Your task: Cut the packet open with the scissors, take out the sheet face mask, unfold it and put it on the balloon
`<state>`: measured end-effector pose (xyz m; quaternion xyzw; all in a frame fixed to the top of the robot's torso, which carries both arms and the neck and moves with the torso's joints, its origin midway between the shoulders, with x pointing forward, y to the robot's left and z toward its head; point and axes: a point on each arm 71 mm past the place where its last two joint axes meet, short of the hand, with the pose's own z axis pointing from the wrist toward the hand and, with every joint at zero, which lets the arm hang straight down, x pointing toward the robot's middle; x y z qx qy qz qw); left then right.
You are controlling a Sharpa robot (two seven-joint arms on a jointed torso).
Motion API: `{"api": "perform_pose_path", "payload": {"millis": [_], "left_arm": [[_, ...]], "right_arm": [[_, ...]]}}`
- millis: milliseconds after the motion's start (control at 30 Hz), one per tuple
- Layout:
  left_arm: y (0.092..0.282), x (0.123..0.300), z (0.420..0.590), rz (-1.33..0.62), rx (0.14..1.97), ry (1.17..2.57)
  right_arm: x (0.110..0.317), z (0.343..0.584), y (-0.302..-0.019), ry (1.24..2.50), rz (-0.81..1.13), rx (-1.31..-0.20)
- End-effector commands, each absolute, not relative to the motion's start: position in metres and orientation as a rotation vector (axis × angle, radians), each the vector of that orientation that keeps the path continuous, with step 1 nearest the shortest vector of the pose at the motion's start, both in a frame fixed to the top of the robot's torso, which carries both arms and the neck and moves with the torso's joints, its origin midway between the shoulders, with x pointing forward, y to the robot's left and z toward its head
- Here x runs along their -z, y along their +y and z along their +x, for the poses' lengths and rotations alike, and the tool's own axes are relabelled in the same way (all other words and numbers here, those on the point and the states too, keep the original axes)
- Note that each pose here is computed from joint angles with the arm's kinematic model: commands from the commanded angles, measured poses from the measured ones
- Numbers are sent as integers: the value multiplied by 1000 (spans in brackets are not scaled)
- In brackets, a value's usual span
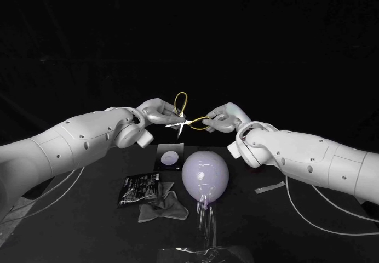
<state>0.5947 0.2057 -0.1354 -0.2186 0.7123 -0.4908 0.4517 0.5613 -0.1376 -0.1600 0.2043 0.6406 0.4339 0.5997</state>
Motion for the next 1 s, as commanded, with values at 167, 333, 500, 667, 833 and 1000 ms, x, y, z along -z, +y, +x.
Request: {"api": "perform_pose_path", "payload": {"millis": [167,333,500,667,833,1000], "left_arm": [[209,130,596,-584,1278,1693],[210,130,597,-613,1295,1685],[211,130,598,-636,1301,1678],[211,131,600,-656,1295,1680],[210,131,601,-672,1277,1684],[209,132,603,-682,1257,1687]], "right_arm": [[161,564,-140,1495,473,-941],[161,564,-139,1506,455,-937],[161,563,-137,1513,437,-936],[161,562,-136,1517,420,-938],[161,560,-134,1521,397,-940],[161,559,-132,1523,378,-942]]}}
